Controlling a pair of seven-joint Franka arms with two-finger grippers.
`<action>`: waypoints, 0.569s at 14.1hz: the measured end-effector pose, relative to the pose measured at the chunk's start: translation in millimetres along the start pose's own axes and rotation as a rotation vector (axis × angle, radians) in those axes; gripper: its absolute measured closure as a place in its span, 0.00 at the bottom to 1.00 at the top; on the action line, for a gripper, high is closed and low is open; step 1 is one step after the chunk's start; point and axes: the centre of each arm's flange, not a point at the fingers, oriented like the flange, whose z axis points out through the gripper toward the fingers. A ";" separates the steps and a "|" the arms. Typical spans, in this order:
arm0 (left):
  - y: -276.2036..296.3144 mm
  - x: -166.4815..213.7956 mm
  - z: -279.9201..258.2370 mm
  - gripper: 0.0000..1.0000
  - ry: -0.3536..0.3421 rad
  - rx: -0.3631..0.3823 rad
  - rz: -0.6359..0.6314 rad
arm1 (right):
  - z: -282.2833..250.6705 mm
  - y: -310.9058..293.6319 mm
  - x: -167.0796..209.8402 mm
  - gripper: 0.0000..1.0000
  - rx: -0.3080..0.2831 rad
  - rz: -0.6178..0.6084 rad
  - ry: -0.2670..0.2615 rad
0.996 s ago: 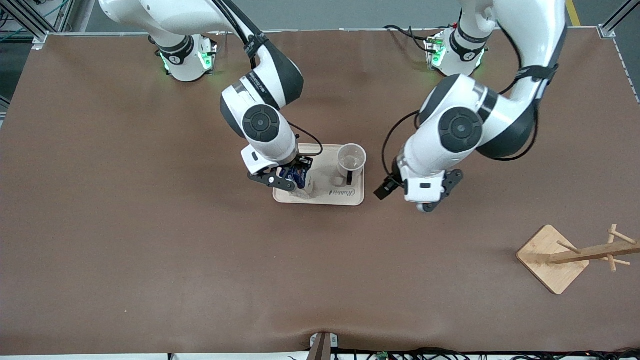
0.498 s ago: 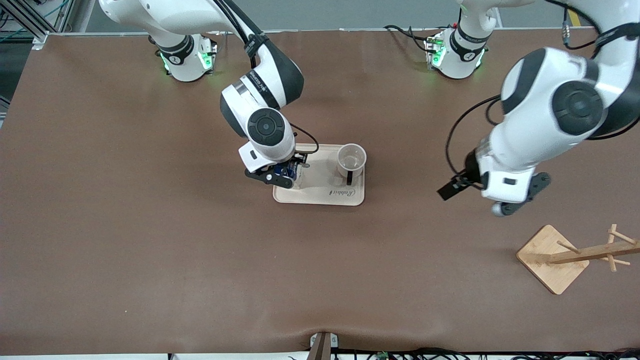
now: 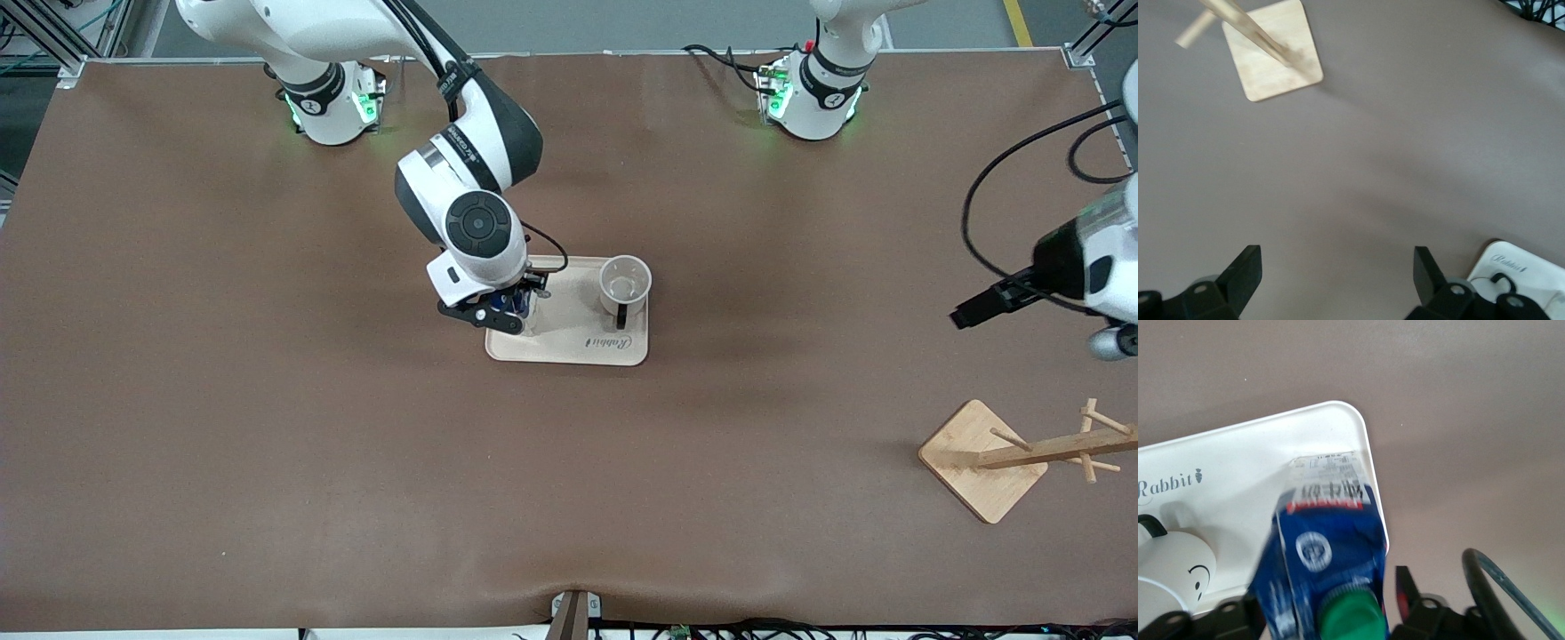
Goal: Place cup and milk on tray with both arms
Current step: 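Open the left gripper and withdraw it while the right gripper holds the carton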
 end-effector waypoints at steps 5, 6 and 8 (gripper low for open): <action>-31.0 -7.4 -23.3 0.00 -0.004 0.021 0.019 | -3.3 1.6 3.6 0.00 0.004 0.006 0.006; -32.3 -7.8 -24.0 0.00 -0.005 0.022 0.032 | -4.6 1.5 3.8 0.00 0.006 0.006 0.007; -30.4 -9.5 -24.1 0.00 -0.006 0.023 0.057 | -10.8 2.9 5.0 0.00 0.006 0.009 0.008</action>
